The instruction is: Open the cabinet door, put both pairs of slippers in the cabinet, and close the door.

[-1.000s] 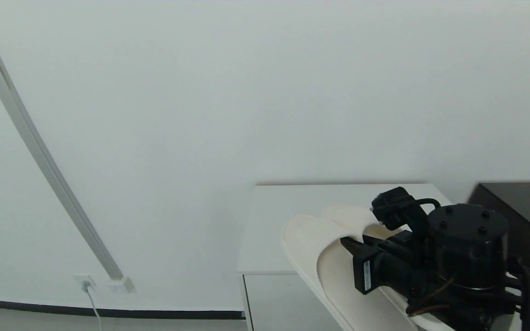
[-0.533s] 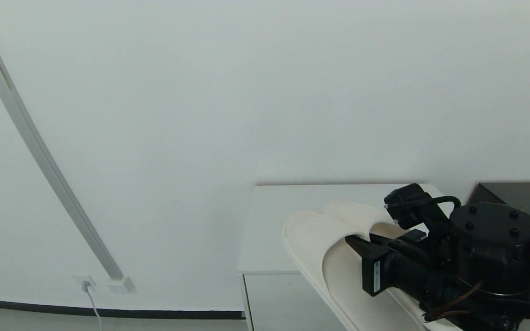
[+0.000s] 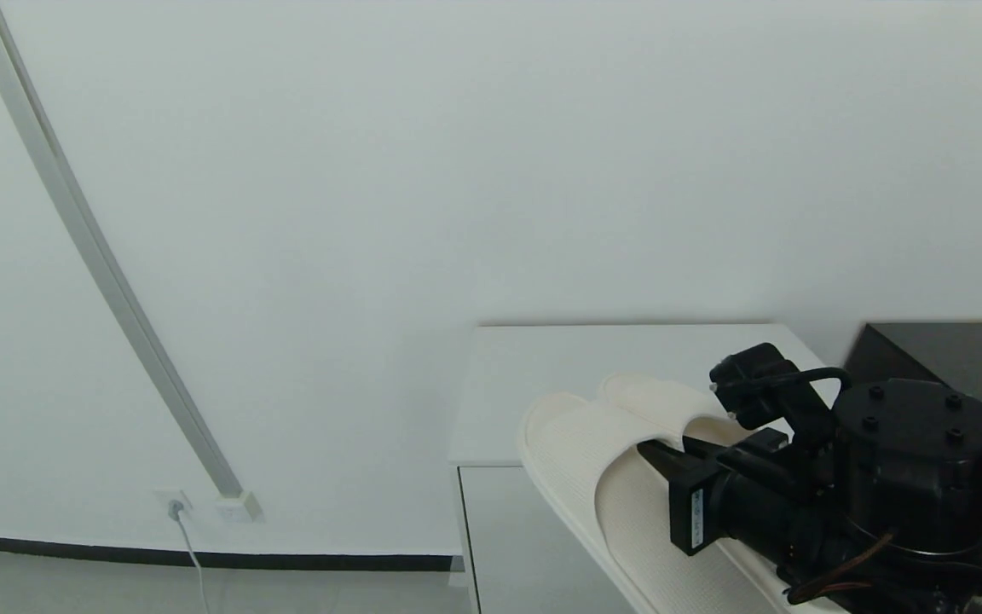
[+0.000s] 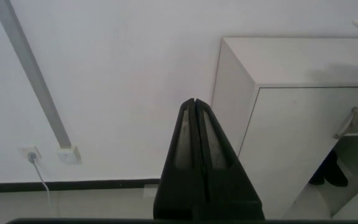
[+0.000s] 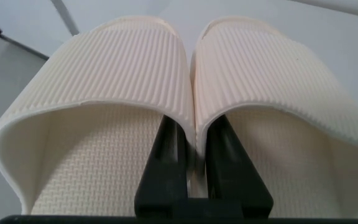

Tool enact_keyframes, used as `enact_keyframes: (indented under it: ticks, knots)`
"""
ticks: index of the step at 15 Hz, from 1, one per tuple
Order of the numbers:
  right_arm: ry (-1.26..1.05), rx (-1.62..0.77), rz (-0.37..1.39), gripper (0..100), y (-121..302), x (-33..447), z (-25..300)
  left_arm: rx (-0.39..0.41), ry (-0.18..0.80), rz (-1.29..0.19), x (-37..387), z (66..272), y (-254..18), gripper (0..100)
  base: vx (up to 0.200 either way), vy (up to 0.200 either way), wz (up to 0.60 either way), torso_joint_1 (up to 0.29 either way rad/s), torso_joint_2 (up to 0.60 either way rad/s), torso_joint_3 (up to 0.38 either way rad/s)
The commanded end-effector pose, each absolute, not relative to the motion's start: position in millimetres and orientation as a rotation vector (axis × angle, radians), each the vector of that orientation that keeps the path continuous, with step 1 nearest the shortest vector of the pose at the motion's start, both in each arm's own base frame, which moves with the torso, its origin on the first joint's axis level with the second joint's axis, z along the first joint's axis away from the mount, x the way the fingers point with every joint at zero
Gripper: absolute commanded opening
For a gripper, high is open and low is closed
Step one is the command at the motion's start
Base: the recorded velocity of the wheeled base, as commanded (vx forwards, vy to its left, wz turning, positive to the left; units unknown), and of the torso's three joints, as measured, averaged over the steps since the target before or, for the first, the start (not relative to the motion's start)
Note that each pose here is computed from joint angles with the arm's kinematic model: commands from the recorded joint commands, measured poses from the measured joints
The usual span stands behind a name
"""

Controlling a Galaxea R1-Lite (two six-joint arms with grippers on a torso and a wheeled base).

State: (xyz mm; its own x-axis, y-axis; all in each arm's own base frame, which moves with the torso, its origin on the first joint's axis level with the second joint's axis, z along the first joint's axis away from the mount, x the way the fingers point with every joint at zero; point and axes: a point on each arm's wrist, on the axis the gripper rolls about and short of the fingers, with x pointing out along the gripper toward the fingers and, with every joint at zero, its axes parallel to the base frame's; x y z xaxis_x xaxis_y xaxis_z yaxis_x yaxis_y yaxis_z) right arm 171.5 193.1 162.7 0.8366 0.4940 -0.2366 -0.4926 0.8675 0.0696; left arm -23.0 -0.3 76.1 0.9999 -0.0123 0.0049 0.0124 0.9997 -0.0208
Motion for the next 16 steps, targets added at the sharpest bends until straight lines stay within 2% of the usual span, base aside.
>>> enact_keyframes:
  ticks: [1,4,14,16]
  knots:
    - [0.257,0.002,0.52,0,194.2,172.5,160.7,-0.021,-0.004,-0.014,-22.9,76.2,-0.3,0,-0.2,0.0,0.0,0.002,0.0,0.007]
    - [0.26,-0.002,0.519,0,194.6,172.8,159.8,-0.02,-0.003,-0.012,-22.8,75.8,-0.3,0,-0.2,0.0,0.0,0.002,0.0,0.007]
    - [0.269,-0.009,0.509,0,195.7,174.0,156.4,-0.017,-0.004,-0.012,-22.9,76.2,-0.3,0,0.0,0.0,0.0,0.0,0.0,0.0]
    - [0.269,-0.009,0.509,0,195.7,174.0,156.4,-0.015,-0.003,-0.012,-22.8,75.8,-0.3,0,0.0,-0.2,0.0,0.0,0.0,0.0]
